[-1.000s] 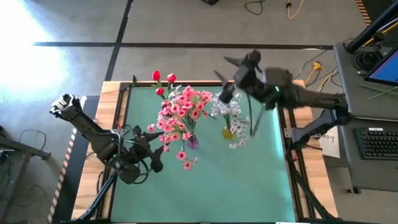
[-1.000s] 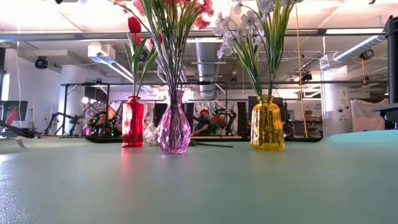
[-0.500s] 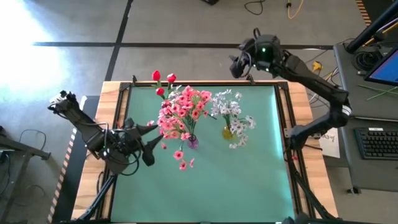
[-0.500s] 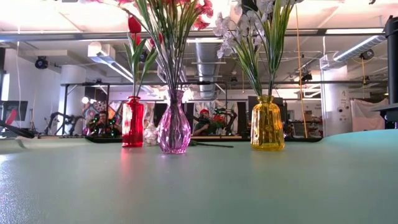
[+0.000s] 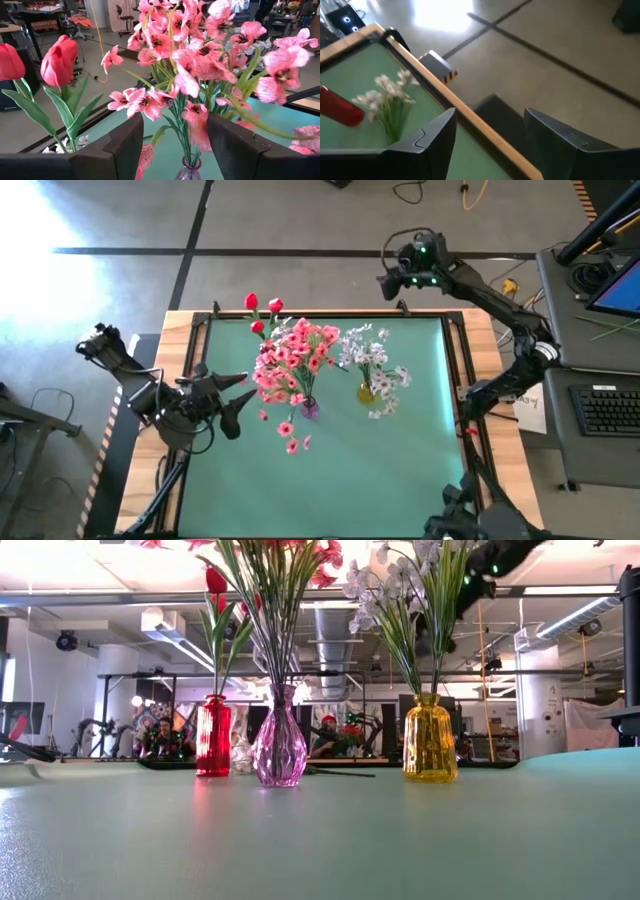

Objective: Sort flowers into vase by color
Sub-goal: Put the white flower into the yellow vase

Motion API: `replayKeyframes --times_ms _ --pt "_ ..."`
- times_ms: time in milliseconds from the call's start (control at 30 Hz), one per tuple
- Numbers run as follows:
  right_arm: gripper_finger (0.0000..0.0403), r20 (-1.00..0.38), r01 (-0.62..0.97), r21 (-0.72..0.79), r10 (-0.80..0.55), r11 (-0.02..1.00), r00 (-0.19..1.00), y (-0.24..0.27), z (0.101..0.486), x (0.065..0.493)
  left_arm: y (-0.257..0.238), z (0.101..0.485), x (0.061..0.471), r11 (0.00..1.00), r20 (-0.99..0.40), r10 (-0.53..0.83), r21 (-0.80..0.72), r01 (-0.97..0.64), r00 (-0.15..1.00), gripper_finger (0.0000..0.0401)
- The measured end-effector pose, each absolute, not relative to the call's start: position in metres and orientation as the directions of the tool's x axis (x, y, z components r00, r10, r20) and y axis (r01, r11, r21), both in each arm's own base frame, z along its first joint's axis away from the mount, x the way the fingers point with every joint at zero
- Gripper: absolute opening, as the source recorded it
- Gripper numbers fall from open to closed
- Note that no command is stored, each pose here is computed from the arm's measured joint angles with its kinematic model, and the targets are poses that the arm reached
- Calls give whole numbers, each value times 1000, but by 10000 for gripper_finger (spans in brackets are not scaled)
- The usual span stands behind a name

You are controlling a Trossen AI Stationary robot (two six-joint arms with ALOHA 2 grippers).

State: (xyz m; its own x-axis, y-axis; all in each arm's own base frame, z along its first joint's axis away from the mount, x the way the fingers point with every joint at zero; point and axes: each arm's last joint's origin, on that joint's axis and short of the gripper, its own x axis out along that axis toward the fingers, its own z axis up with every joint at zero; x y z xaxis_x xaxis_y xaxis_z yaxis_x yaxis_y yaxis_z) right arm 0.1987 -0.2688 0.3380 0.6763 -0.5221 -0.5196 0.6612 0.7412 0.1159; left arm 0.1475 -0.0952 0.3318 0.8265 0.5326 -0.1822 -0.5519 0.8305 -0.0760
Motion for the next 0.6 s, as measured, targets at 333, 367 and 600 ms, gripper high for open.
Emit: replayKeyframes --times_ms 333,367,600 --pt "223 -468 592 249 -440 766 767 -278 278 180 -86 339 137 828 -173 525 -119 -547 833 204" --pt "223 -460 584 249 -436 773 773 -277 274 180 -85 340 136 828 -171 525 -126 -547 834 204" --pt "223 -433 530 263 -392 806 812 -268 247 183 -76 348 126 825 -154 519 -169 -540 841 204"
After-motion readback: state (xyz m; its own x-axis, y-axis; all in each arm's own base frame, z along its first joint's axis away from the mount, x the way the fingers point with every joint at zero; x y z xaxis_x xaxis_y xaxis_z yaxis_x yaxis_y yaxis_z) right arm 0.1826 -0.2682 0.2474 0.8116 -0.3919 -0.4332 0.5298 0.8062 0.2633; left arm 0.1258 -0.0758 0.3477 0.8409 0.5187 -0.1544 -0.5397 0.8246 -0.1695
